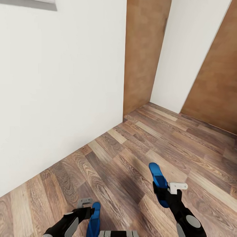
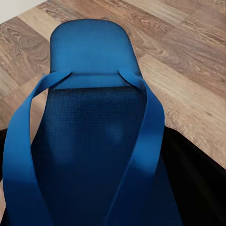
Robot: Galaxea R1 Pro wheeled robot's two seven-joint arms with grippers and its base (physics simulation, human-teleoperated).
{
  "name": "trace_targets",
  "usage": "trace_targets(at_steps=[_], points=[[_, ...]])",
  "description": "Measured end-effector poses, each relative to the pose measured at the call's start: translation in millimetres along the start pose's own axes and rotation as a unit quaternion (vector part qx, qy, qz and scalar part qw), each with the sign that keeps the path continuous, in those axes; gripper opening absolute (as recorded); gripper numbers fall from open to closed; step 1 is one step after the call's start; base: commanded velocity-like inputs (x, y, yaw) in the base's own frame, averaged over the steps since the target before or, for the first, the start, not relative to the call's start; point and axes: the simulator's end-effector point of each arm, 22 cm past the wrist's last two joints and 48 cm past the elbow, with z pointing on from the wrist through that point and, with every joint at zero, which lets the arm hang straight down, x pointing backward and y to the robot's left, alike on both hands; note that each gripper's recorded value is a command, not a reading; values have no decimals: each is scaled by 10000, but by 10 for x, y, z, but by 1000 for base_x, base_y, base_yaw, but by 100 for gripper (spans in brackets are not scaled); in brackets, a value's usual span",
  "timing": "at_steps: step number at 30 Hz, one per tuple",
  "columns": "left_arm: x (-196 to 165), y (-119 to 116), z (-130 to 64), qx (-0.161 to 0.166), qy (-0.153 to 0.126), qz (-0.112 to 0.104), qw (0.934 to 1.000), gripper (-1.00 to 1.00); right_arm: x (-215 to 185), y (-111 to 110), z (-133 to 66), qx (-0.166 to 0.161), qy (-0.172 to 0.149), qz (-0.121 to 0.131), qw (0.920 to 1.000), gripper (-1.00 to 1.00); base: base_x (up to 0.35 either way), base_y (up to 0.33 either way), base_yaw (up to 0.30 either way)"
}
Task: In the bedroom, move the book from the bed onto either nightstand, and place the two sandals side by side next to the bed.
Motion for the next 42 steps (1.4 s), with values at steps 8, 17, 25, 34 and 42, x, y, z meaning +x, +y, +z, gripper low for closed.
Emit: trace_targets(at_steps=[8,17,25,34,42], points=[[21,11,20,-7,11,-8,10000,100,39,9,15,-7,42,0,10000,-100,0,0,0],[118,33,72,-24,105,-21,9999,100,137,-2,52,4,146,-1,9999,-100,0,0,0],[138,38,83,-32,124,-17,9999,100,156,-13,59,14,165,-5,9999,-100,0,0,0],[139,30,83,-29,125,-11,9999,100,156,-10,59,11,166,-6,9999,-100,0,0,0],[155,25,83,-29,137,-11,9999,100,156,-13,59,13,165,-6,9999,-100,0,0,0]])
